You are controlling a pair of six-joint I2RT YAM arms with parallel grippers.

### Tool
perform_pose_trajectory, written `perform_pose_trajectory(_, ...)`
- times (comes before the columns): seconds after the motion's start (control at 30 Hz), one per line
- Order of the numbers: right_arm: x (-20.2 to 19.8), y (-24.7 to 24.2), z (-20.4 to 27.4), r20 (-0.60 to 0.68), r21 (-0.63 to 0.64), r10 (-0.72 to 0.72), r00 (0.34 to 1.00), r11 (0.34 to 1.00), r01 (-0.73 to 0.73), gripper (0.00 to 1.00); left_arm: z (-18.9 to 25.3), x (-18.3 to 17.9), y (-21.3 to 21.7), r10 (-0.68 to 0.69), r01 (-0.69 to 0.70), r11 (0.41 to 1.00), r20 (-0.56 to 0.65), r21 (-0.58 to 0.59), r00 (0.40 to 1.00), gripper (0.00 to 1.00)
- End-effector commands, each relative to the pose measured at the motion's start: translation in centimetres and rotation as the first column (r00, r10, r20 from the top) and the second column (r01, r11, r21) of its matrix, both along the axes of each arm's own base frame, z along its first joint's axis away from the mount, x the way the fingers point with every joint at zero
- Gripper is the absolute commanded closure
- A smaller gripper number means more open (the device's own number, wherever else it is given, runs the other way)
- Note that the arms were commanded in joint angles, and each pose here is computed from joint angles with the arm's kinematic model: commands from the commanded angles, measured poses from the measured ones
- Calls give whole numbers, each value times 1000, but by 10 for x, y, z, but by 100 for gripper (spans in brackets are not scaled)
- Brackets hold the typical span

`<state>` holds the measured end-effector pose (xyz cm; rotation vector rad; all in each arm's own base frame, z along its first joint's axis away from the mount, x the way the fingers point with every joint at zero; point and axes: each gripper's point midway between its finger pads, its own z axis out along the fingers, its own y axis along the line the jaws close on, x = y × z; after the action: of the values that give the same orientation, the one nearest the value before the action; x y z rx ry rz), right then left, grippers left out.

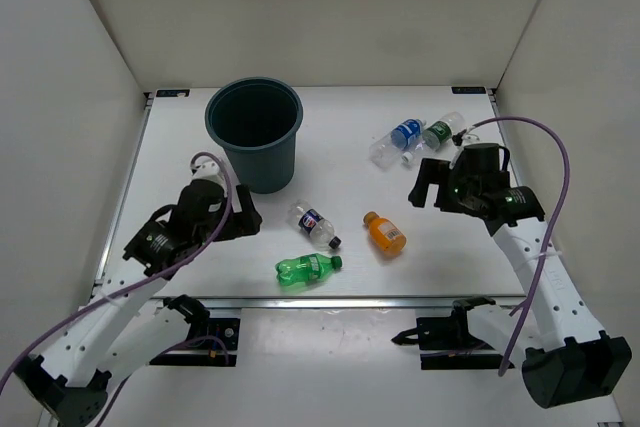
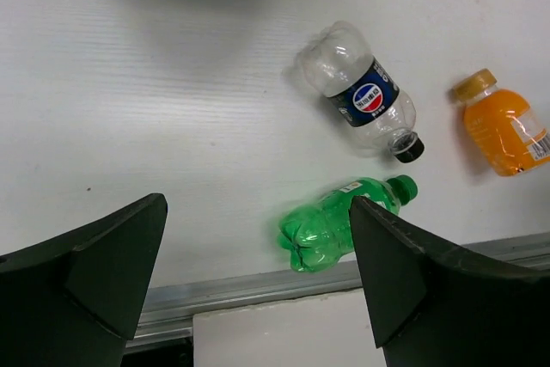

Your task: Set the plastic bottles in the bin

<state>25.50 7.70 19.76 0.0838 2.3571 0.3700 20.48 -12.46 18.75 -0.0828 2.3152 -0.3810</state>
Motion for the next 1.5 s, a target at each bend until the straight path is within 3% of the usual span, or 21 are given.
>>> perform_pose_trajectory(0.0,-10,-3,-15,-65,-65,8,998,998,-12,1,-9,-7,19,98,-98,995,-29,2,995,2)
perform_pose_trajectory(0.17,-7,8,-12,-12,-61,74,997,995,-75,1,-23,-4,16,193,-197,979,-72,-53,979,1)
perform_pose_trajectory(0.4,-3,16,-18,0,-177,83,997,981,-82,0,-27,23,-21,273,-283,952,-90,-120,958,1)
perform_pose_trajectory(0.53,-3,1,-26,-9,-161,19,1000,987,-20,0,-43,46,-49,287,-301,943,-112,-142,951,1)
perform_pose_trajectory(0.67,-11,-14,-26,10,-145,-24,1000,989,25,1,-53,59,-66,292,-302,949,-105,-89,951,1)
perform_pose_trajectory(0.8,-20,-22,-34,-5,-139,-49,999,989,48,1,-54,68,-104,239,-254,956,-112,-147,964,2)
perform_pose_trajectory(0.93,-27,-36,-40,-16,-171,-99,995,981,95,1,-70,69,-134,206,-221,969,-136,-107,969,2)
perform_pose_trajectory(1.3,-38,-47,-48,8,-140,-136,991,981,136,0,-127,70,-142,211,-209,977,-203,31,956,1)
perform_pose_trajectory(1.37,-39,-44,-49,3,-138,-135,991,981,134,1,-133,73,-145,208,-204,978,-198,41,958,4)
perform_pose_trajectory(1.47,-38,-41,-51,7,-146,-135,991,980,135,1,-137,77,-150,179,-173,984,-214,48,960,20)
